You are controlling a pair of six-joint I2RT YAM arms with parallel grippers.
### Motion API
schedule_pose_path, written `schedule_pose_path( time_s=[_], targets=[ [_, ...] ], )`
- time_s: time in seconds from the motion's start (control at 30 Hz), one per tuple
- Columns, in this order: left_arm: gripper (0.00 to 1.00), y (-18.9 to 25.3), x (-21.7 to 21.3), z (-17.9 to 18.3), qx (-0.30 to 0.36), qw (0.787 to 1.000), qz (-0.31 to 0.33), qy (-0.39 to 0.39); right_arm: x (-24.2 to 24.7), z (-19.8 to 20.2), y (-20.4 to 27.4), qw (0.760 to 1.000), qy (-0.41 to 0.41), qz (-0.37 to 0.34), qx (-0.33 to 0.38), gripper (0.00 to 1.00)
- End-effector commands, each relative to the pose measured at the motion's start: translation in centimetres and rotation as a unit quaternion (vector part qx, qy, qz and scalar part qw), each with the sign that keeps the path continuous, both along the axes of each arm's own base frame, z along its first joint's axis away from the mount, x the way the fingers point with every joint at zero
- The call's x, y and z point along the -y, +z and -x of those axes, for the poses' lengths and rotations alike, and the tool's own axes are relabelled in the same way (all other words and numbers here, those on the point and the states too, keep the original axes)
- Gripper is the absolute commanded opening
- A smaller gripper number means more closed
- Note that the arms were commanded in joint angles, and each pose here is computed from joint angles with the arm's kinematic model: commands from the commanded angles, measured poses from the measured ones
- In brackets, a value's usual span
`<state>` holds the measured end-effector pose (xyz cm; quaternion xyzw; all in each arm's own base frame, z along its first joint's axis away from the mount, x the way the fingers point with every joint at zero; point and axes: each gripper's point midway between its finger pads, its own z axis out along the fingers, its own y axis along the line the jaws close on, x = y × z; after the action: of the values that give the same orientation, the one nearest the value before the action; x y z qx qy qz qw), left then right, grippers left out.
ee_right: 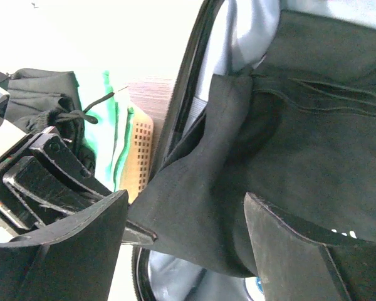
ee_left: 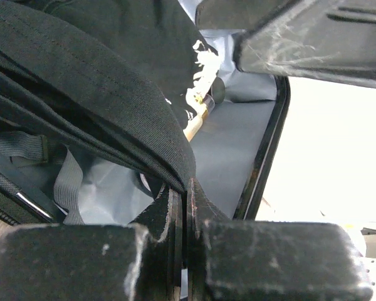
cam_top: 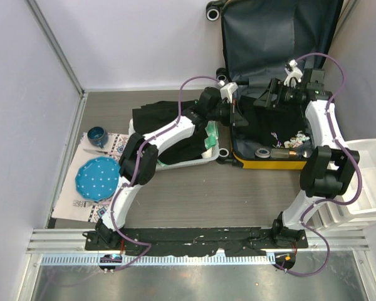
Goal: Open, take out, and arrange the luggage
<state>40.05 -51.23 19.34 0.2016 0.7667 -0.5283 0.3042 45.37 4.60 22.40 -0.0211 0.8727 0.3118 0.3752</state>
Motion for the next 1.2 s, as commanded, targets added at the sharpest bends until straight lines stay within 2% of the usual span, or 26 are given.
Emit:
schedule_pose_path(
  time_s=[0.0, 0.03, 0.13, 0.17, 0.2, 0.23, 0.4, 0.5, 0.53, 0.73, 0.83, 1.0, 1.07, 1.17],
  targets=[
    [0.00, 9.6, -0.2, 1.7, 0.057, 0.995, 0.073, -0.036, 1.6, -1.4, -0.8, 0.998, -0.027, 0.050, 0.010, 0.81],
    [0.00, 9.5, -0.4, 2.2, 0.052, 0.995, 0.071, -0.051, 2.0, -2.5, 0.2, 0.997, -0.038, 0.059, 0.020, 0.81],
    [0.00, 9.1, -1.3, 3.9, 0.055, 0.994, 0.057, -0.075, 2.6, -4.5, -1.3, 0.994, -0.062, 0.094, -0.011, 0.81],
    [0.00, 9.7, -1.8, 4.4, 0.073, 0.992, 0.055, -0.082, 3.0, -5.7, -0.1, 0.990, -0.078, 0.118, 0.003, 0.81],
    [0.00, 9.6, -2.2, 4.8, 0.079, 0.992, 0.051, -0.088, 1.9, -5.8, -1.7, 0.989, -0.064, 0.130, -0.020, 0.81],
    [0.00, 8.0, -2.5, 5.3, 0.076, 0.992, 0.038, -0.093, 1.5, -6.4, -0.8, 0.988, -0.065, 0.136, -0.012, 0.81],
    [0.00, 6.1, -4.4, 7.0, 0.078, 0.990, 0.008, -0.114, -3.8, -5.6, -2.3, 0.996, -0.017, 0.052, -0.069, 0.81],
    [0.00, 6.3, -5.6, 7.3, 0.094, 0.989, -0.007, -0.118, -5.2, -4.6, -2.9, 0.996, -0.001, 0.033, -0.089, 0.81],
    [0.00, 6.2, -6.0, 7.5, 0.099, 0.987, -0.014, -0.122, -6.8, -4.0, -3.2, 0.995, 0.016, 0.036, -0.093, 0.81],
    [0.00, 3.5, -8.8, 9.7, 0.106, 0.981, -0.071, -0.148, -6.8, -3.5, -2.2, 0.993, 0.007, 0.086, -0.080, 0.82],
    [0.00, 2.8, -9.3, 9.9, 0.095, 0.981, -0.078, -0.148, -6.7, -3.0, -3.2, 0.988, 0.000, 0.120, -0.093, 0.83],
    [0.00, 3.0, -9.3, 10.0, 0.094, 0.982, -0.075, -0.147, -8.6, -1.8, -5.3, 0.984, 0.020, 0.123, -0.124, 0.82],
    [0.00, 3.1, -9.4, 9.9, 0.095, 0.982, -0.075, -0.146, -9.3, -1.8, -5.3, 0.986, 0.022, 0.107, -0.127, 0.78],
    [0.00, 3.0, -9.5, 10.0, 0.096, 0.982, -0.076, -0.142, -9.8, -2.1, -5.3, 0.987, 0.028, 0.094, -0.127, 0.66]
  ],
)
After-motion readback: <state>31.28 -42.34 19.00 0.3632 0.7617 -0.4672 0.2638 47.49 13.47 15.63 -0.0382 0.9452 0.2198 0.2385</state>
